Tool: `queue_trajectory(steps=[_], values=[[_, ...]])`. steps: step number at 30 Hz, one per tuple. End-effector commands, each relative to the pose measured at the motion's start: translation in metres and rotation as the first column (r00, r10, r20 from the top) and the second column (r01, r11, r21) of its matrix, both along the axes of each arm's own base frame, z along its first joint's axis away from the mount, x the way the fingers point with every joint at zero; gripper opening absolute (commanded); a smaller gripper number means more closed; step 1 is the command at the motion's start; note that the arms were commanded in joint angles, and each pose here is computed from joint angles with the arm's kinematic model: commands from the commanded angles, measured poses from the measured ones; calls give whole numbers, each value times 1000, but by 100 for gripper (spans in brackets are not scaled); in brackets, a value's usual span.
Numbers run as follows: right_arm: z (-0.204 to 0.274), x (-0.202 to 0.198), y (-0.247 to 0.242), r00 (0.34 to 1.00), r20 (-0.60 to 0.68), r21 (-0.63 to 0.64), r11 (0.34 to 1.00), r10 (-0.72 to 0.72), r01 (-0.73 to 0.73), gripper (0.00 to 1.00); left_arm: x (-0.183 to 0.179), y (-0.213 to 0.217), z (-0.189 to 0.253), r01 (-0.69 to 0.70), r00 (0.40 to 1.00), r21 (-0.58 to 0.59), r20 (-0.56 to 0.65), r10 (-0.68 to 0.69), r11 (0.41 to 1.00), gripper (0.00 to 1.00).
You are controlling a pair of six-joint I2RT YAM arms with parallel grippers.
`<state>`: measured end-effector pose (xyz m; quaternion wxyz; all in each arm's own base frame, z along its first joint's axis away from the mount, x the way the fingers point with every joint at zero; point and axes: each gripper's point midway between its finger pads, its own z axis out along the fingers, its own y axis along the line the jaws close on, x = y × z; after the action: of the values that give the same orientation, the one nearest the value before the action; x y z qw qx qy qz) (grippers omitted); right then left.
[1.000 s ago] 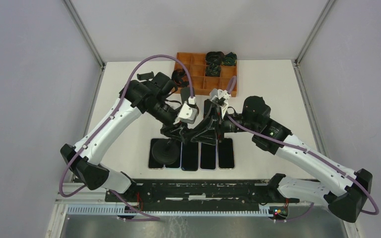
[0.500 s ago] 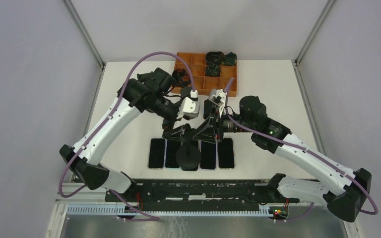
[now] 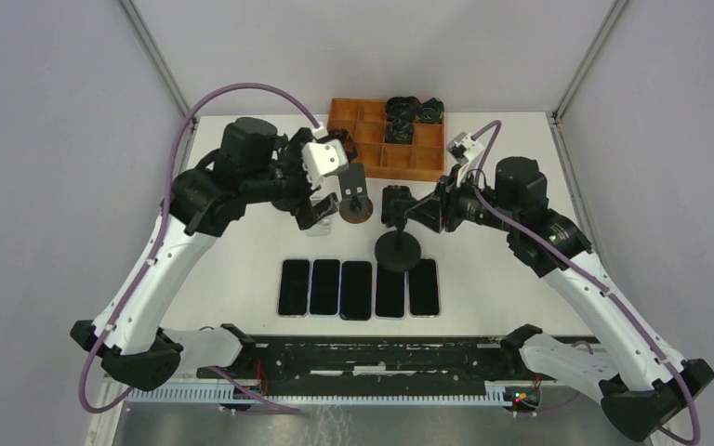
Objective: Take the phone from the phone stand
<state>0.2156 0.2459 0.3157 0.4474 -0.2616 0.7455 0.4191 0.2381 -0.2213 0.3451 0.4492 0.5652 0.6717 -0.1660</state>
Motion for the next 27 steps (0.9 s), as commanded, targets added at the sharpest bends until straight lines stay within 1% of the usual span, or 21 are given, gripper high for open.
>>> queue_trajectory(steps=[1, 5, 8, 12, 14, 17, 21, 27], values=[[44, 31, -36, 966, 183, -17, 982, -182, 189, 0, 36, 19, 20, -256, 966, -116, 13, 259, 960, 100], [43, 55, -51, 942, 192, -38, 958, -274, 286, 0, 47, 23, 13, -317, 948, -109, -47, 314, 942, 100], [43, 78, -58, 921, 226, -73, 937, -317, 341, 0, 60, 33, 5, -376, 926, -100, -87, 369, 921, 100], [40, 103, -67, 906, 256, -101, 923, -338, 373, 0, 71, 48, -5, -423, 896, -109, -196, 398, 900, 100], [39, 113, -72, 895, 272, -101, 915, -352, 391, 0, 73, 56, -12, -439, 884, -95, -226, 410, 893, 100], [39, 129, -78, 884, 297, -104, 908, -361, 406, 0, 76, 64, -22, -459, 870, -75, -239, 431, 885, 100], [39, 146, -83, 885, 293, -101, 908, -363, 406, 0, 79, 67, -28, -471, 860, -69, -258, 440, 880, 100], [35, 154, -84, 881, 311, -60, 918, -356, 392, 0, 81, 66, -34, -468, 862, -70, -255, 438, 881, 100]])
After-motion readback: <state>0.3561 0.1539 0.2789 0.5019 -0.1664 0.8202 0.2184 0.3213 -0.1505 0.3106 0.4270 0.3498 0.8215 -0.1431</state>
